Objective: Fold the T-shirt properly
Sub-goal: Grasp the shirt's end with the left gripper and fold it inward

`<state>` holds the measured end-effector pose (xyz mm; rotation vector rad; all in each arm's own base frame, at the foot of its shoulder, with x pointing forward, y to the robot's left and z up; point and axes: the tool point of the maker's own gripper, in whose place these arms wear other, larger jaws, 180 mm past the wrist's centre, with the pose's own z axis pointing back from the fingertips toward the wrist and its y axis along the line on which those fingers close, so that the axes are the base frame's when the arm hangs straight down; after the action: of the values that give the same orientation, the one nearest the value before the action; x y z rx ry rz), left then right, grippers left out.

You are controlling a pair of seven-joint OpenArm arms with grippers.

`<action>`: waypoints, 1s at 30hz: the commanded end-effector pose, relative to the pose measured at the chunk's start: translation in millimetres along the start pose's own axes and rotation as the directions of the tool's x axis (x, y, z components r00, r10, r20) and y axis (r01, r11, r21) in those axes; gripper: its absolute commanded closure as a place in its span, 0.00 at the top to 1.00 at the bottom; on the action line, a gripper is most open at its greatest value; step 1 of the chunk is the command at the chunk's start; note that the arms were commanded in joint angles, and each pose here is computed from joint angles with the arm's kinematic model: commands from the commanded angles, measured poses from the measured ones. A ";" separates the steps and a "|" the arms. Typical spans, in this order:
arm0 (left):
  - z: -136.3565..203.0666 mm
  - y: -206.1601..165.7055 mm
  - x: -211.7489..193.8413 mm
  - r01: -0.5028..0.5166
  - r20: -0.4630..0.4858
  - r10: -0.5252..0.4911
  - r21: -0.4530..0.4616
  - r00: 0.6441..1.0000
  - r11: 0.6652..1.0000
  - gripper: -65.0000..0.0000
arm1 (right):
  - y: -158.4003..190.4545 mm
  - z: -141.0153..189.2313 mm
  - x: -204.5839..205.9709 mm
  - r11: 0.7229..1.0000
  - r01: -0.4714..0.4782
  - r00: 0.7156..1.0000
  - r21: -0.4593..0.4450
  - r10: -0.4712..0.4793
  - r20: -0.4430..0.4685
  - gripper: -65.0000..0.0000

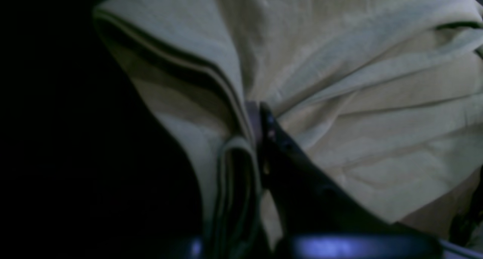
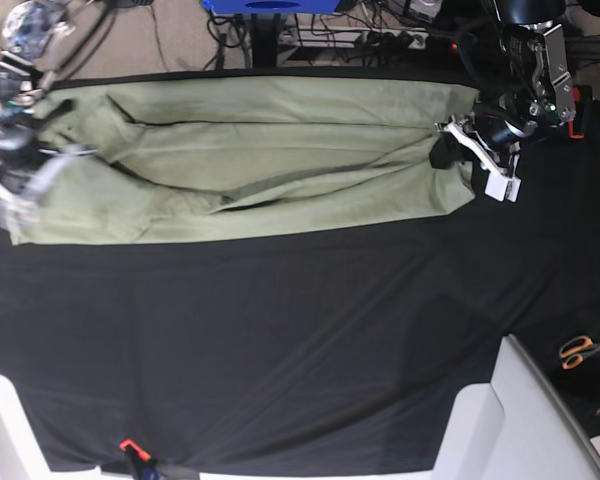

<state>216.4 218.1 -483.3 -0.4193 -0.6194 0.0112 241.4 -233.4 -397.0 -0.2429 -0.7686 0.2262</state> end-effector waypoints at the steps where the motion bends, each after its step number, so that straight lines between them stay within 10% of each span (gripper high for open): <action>1: 4.5 3.4 14.5 0.027 0.031 -0.027 0.009 0.999 1.000 0.00 | 5.9 7.1 27.1 0.999 -0.052 0.997 0.002 0.052 0.055 0.00; 6: 8.3 4.6 22.7 0.086 0.027 -0.087 0.036 0.996 0.996 0.00 | 68.1 18.2 49.6 0.972 -0.194 0.981 0.134 0.193 0.021 0.00; 14: 44.9 39.6 60.0 0.229 0.034 -0.241 0.206 0.970 0.951 0.00 | 64.3 17.6 49.9 0.971 -0.202 0.979 0.125 0.201 0.017 0.00; 25: 76.7 2.2 85.0 0.640 -0.157 -0.630 0.341 0.761 0.688 0.00 | 26.2 15.7 38.5 0.987 -0.154 0.988 0.042 0.155 -0.027 0.00; 30: 35.7 -61.5 54.1 0.718 -0.193 -0.692 0.237 0.695 0.654 0.00 | 15.1 12.8 41.1 0.991 -0.136 0.990 0.017 0.136 -0.028 0.00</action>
<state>227.9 175.7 -412.3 0.1208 -0.6224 -0.6687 253.3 -205.0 -374.4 -0.2761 -0.6860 0.3552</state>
